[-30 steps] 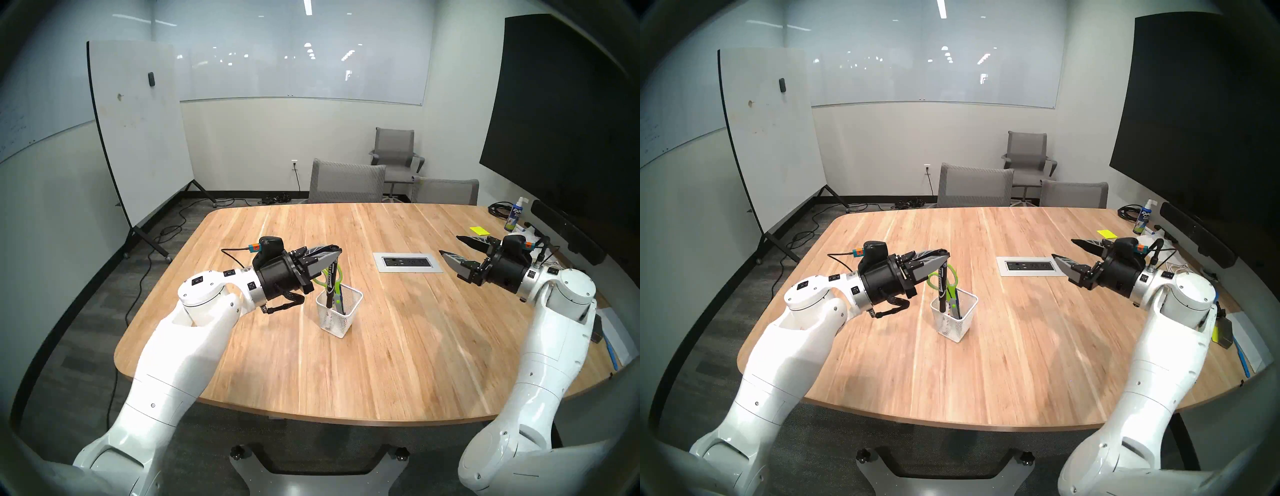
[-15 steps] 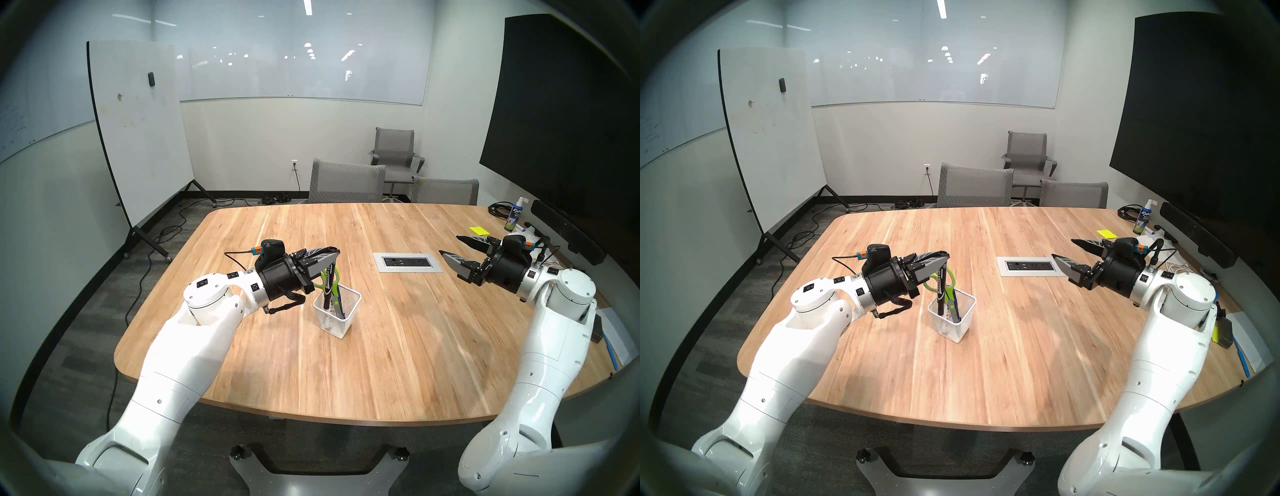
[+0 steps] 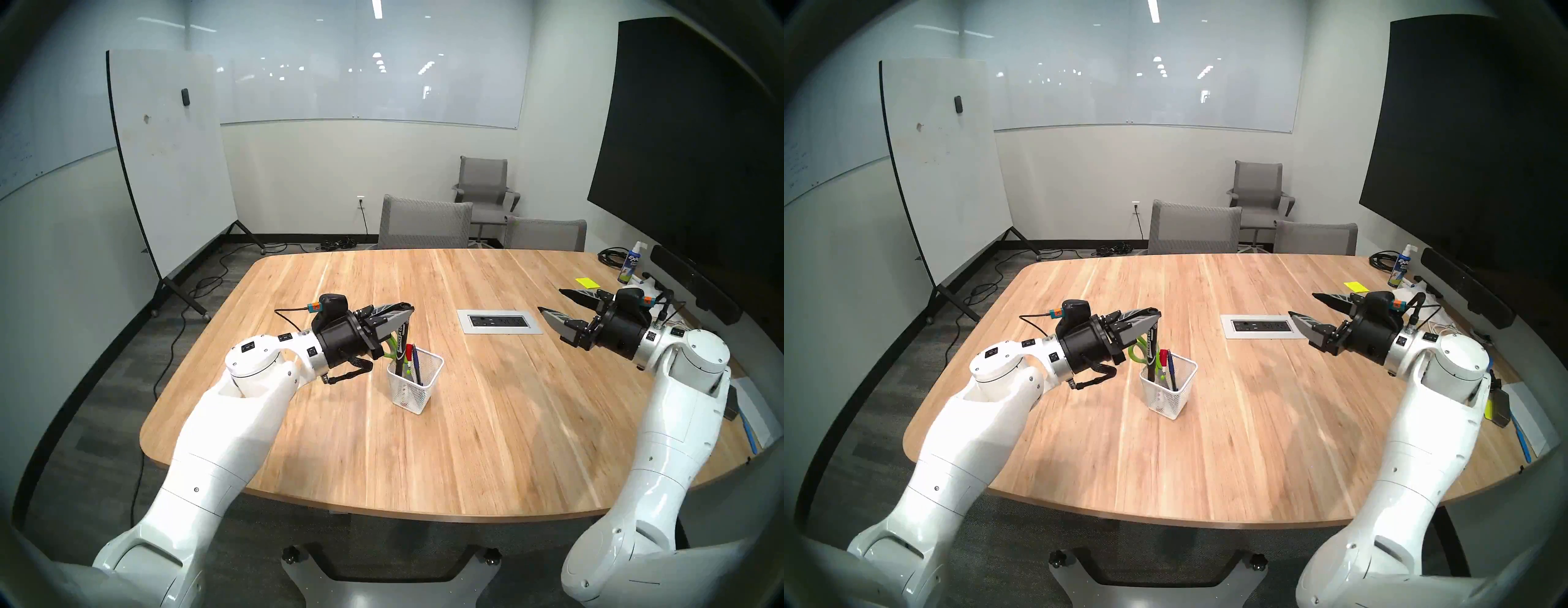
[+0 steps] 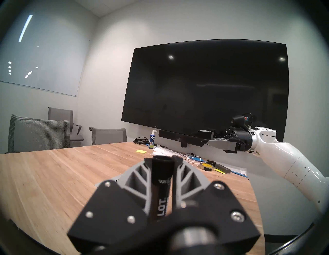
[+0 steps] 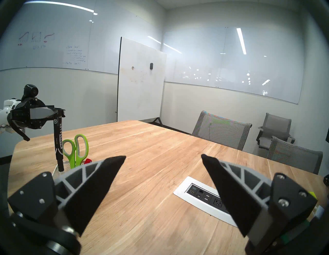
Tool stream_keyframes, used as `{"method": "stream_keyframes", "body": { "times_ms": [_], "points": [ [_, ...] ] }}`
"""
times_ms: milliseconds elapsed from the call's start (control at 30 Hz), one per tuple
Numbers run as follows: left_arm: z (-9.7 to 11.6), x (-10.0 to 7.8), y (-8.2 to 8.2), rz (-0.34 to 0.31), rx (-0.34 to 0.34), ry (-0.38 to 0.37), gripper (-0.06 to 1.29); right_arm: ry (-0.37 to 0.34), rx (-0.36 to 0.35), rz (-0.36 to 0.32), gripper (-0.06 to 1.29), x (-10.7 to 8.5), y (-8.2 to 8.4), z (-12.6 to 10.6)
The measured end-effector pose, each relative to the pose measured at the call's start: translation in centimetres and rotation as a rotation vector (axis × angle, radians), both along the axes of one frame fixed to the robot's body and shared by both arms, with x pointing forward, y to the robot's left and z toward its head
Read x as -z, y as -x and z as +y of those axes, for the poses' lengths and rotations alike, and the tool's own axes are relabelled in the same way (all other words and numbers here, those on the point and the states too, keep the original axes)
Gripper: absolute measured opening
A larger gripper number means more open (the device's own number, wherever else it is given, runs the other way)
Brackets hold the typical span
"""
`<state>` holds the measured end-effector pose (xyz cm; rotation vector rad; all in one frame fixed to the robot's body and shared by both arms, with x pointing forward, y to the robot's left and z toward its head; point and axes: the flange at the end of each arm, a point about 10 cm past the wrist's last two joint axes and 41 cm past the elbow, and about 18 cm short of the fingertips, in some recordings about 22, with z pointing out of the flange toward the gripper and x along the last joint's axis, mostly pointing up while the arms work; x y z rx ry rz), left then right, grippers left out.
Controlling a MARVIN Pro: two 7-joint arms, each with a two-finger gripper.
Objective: Place the pen, the marker, and the scissors into the pen holder
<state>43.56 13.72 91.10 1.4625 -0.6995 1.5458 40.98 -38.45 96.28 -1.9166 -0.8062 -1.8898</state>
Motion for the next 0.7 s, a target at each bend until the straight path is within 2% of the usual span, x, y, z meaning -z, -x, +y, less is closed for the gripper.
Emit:
{"method": "stream_keyframes", "body": {
  "times_ms": [267, 700],
  "points": [
    [-1.0, 0.7, 0.5, 0.022, 0.038, -0.024, 0.18, 0.000, 0.000, 0.000, 1.22, 0.0, 0.0, 0.0],
    [-2.1, 3.7, 2.3, 0.097, 0.088, -0.068, 0.18, 0.000, 0.000, 0.000, 1.22, 0.0, 0.0, 0.0]
  ]
}}
